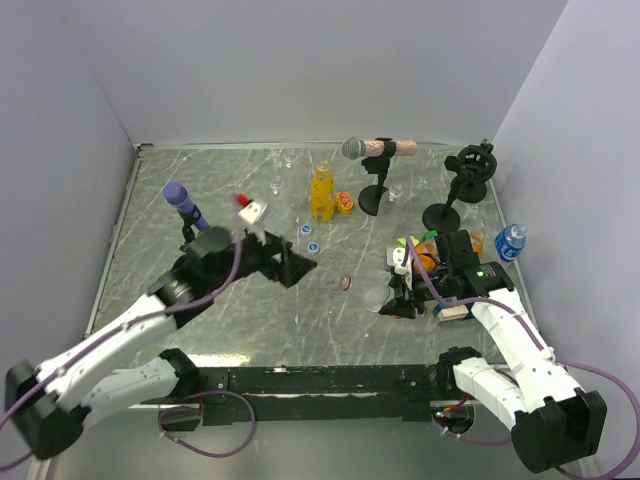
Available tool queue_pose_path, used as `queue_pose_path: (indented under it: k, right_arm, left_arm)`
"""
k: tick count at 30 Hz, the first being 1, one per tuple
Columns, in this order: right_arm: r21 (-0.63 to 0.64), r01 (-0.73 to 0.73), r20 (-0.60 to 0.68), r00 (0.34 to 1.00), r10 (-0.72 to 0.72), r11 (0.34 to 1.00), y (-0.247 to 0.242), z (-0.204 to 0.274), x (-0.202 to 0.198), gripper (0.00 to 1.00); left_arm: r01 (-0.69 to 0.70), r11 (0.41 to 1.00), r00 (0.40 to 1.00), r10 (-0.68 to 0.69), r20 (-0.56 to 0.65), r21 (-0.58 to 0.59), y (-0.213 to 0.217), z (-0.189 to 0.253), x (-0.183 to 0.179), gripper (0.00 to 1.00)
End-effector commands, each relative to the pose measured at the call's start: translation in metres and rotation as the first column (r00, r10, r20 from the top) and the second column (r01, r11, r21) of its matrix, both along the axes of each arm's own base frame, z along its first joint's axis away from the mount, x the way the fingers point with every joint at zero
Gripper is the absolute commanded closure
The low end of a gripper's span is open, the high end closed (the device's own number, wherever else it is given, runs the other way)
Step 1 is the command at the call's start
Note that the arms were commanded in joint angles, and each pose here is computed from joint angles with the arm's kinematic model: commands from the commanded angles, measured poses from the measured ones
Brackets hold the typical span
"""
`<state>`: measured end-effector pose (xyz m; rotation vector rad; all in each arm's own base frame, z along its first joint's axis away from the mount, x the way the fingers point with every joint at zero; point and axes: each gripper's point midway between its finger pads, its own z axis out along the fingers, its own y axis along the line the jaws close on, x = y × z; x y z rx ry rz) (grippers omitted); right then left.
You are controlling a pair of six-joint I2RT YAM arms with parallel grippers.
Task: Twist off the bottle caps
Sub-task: Pass from the right arm to the left
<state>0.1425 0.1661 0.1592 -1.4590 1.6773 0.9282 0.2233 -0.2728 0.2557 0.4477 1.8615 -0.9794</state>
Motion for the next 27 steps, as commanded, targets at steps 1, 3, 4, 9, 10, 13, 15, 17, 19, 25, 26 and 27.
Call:
queue_pose_path:
  k: [1,3,4,9,10,13,15,17,19,25,26,27]
  right_arm:
    - [0.035,-0.027,0.031,0.999,0.026,0.999,0.005,0.006,0.0,0.68]
    - [0.038,-0.03,0.029,0.999,0.029,0.999,0.005,0.007,-0.001,0.68]
    - [0.04,-0.033,0.028,0.999,0.032,0.999,0.006,0.007,-0.001,0.68]
    - [0.058,-0.057,0.014,0.998,0.056,0.997,0.008,0.008,-0.006,0.68]
    - [0.058,-0.058,0.012,0.998,0.058,0.997,0.008,0.008,-0.006,0.67]
    - [0.062,-0.064,0.01,0.998,0.063,0.996,0.008,0.008,-0.007,0.67]
    - [0.061,-0.064,0.008,0.998,0.063,0.996,0.008,0.008,-0.007,0.67]
    - [0.061,-0.065,0.007,0.998,0.065,0.996,0.008,0.007,-0.007,0.67]
    - [0.058,-0.063,0.007,0.998,0.063,0.996,0.008,0.007,-0.007,0.67]
    - [0.061,-0.068,0.006,0.998,0.067,0.996,0.008,0.008,-0.007,0.67]
    - [0.064,-0.07,0.007,0.998,0.069,0.996,0.008,0.008,-0.008,0.67]
    - [0.063,-0.07,0.008,0.998,0.07,0.996,0.008,0.008,-0.008,0.67]
  left_arm:
    - [0.295,0.954,0.916,-0.266,0.299,-0.055,-0.001,0.028,-0.055,0.03]
    - [0.368,0.927,0.858,-0.311,0.409,-0.066,0.006,0.032,-0.076,0.03]
    - [0.414,0.907,0.814,-0.334,0.475,-0.072,0.008,0.037,-0.088,0.03]
    - [0.524,0.842,0.671,-0.317,0.67,-0.126,0.017,0.053,-0.12,0.04]
    - [0.531,0.839,0.672,-0.327,0.665,-0.124,0.014,0.05,-0.119,0.03]
    - [0.554,0.824,0.657,-0.345,0.671,-0.118,0.003,0.053,-0.116,0.03]
    - [0.559,0.822,0.652,-0.354,0.67,-0.11,-0.007,0.051,-0.113,0.03]
    - [0.56,0.823,0.641,-0.357,0.679,-0.095,-0.016,0.052,-0.11,0.03]
    - [0.562,0.823,0.632,-0.365,0.683,-0.08,-0.025,0.051,-0.108,0.03]
    - [0.575,0.815,0.62,-0.377,0.688,-0.071,-0.042,0.049,-0.105,0.03]
    - [0.58,0.812,0.616,-0.38,0.69,-0.069,-0.044,0.049,-0.105,0.03]
    - [0.578,0.813,0.618,-0.382,0.687,-0.068,-0.046,0.048,-0.104,0.03]
